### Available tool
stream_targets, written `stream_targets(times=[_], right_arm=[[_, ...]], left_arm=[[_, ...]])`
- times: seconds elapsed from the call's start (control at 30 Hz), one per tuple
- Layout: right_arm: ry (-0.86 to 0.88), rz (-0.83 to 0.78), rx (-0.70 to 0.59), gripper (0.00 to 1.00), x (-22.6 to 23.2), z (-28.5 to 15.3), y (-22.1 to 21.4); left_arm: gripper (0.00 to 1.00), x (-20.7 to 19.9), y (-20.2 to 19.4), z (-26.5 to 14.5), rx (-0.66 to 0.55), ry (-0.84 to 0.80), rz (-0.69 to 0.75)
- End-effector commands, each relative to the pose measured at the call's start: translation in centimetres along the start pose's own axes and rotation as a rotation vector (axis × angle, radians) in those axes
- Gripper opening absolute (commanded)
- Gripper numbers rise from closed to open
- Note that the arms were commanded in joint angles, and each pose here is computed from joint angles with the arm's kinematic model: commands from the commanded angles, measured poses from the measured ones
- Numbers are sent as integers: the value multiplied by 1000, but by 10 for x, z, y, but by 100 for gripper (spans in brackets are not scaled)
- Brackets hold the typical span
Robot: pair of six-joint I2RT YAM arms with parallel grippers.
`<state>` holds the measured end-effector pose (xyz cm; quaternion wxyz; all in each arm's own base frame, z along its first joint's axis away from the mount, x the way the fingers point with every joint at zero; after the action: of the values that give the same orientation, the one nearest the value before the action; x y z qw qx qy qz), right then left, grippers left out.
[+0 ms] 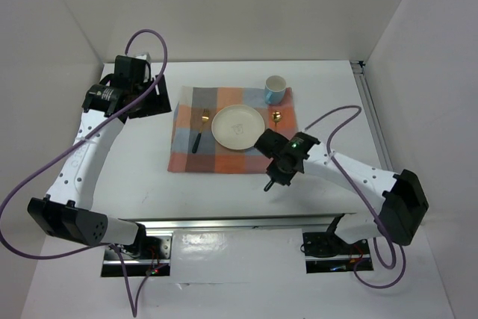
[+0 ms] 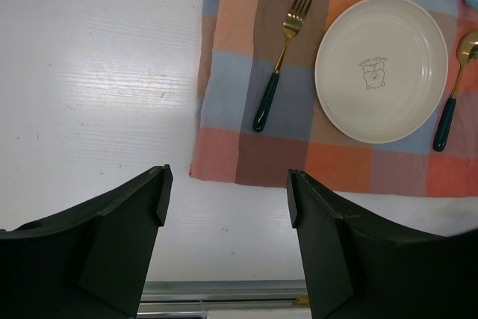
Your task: Set the dinner table for one person
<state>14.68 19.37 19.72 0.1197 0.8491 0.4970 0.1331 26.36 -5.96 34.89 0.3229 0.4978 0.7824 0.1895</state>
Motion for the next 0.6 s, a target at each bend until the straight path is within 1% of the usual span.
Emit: stream_targets(times=[0.0, 0.03, 0.07, 0.1, 0.13, 0.17, 0.2, 0.23, 0.3, 0.33, 0.47, 0.53, 0.57], right_arm=[[74, -256, -208, 6, 18, -14, 46], [102, -284, -225, 6, 25, -17, 65], [124, -392, -222, 6, 36, -7, 74], [158, -555, -220, 6, 43, -2, 84], [145, -572, -239, 6, 48, -5, 104], [112, -626, -220, 6, 50, 2, 108], [39, -699, -154, 6, 50, 20, 109], [-18, -742, -157, 6, 47, 27, 117], [-40, -845, -125, 6, 48, 42, 121], [-28, -867, -129, 6, 51, 45, 122], [71, -857, -91, 6, 45, 65, 137], [114, -840, -116, 7, 49, 67, 145], [124, -857, -107, 7, 50, 71, 144]], left_arm=[[80, -2, 3, 0, -27, -19, 27], [80, -2, 3, 0, -27, -19, 27], [80, -3, 5, -2, -35, -24, 26], [80, -3, 5, -2, -35, -24, 26], [80, -2, 4, -2, -27, -19, 27], [80, -4, 3, 1, -17, -20, 35], [80, -4, 3, 1, -17, -20, 35], [80, -4, 3, 1, -22, -13, 34], [80, -4, 3, -2, -30, -17, 33], [80, -4, 3, -2, -30, -17, 33], [80, -4, 3, -2, -30, -17, 33], [80, -3, 3, 1, -27, -5, 34], [80, -3, 3, 1, -27, -5, 34]])
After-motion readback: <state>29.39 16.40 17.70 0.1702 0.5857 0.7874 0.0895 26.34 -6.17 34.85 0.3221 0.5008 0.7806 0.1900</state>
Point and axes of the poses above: each gripper's point midway between its finger pads, its own z axis out along the fingers, its own x axis along the line the jaws close on, y = z × x, the point moved 10 cm from there along -z, back along the fingers, and after that the axes turned 13 degrees about -z, right-handed, at the moved point
